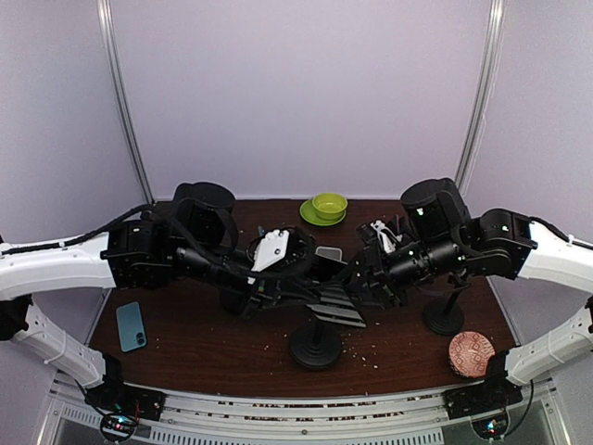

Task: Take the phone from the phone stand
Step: Hold the phone stand with the phone, then remove the phone from the phone stand.

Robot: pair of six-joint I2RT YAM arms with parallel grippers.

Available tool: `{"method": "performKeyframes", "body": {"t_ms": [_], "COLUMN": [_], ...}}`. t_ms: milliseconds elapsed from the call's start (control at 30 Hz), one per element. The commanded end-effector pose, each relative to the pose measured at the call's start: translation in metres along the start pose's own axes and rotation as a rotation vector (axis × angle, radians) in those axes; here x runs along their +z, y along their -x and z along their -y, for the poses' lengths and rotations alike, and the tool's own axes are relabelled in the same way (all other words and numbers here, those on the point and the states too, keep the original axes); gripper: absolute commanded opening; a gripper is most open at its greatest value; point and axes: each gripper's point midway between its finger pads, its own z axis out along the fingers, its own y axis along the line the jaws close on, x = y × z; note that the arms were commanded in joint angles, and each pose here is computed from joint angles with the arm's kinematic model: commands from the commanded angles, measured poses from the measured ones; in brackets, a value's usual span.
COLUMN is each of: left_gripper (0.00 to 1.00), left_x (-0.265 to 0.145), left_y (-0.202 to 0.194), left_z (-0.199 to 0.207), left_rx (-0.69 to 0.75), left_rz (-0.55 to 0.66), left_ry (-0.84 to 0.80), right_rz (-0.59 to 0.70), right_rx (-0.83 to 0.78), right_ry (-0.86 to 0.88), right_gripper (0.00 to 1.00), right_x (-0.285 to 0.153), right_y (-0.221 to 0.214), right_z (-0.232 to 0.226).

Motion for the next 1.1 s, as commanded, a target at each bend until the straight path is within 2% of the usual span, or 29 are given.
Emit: {"method": "performKeyframes", "body": {"t_ms": [0, 633, 933, 1067], "left_gripper": [0.00, 0.00, 0.00, 0.00], "left_x": [-0.023, -0.019, -0.038, -0.049], "left_y": [0.072, 0.074, 0.070, 0.074], "left_z": [-0.040, -0.052, -0.052, -0.053], "left_rx": [0.087, 0.101, 0.077, 0.034], "left_rz": [0.194, 0.158, 0.215, 0.288], "left_ry": [0.184, 0.226, 0.289, 0.309], "right_rz": [-0.026, -0.033, -0.051, -0.067], "right_rx": [-0.057, -0.074, -0.077, -0.063], "right_ry": [-0.067, -0.126, -0.042, 0.009], "right_gripper": [0.02, 0.00, 0.00, 0.00], "right_x": [-0.008, -0.010, -0.012, -0.012], "right_y": [-0.013, -0.016, -0.022, -0.025], "right_z": [0.006, 0.017, 0.009, 0.004]}}
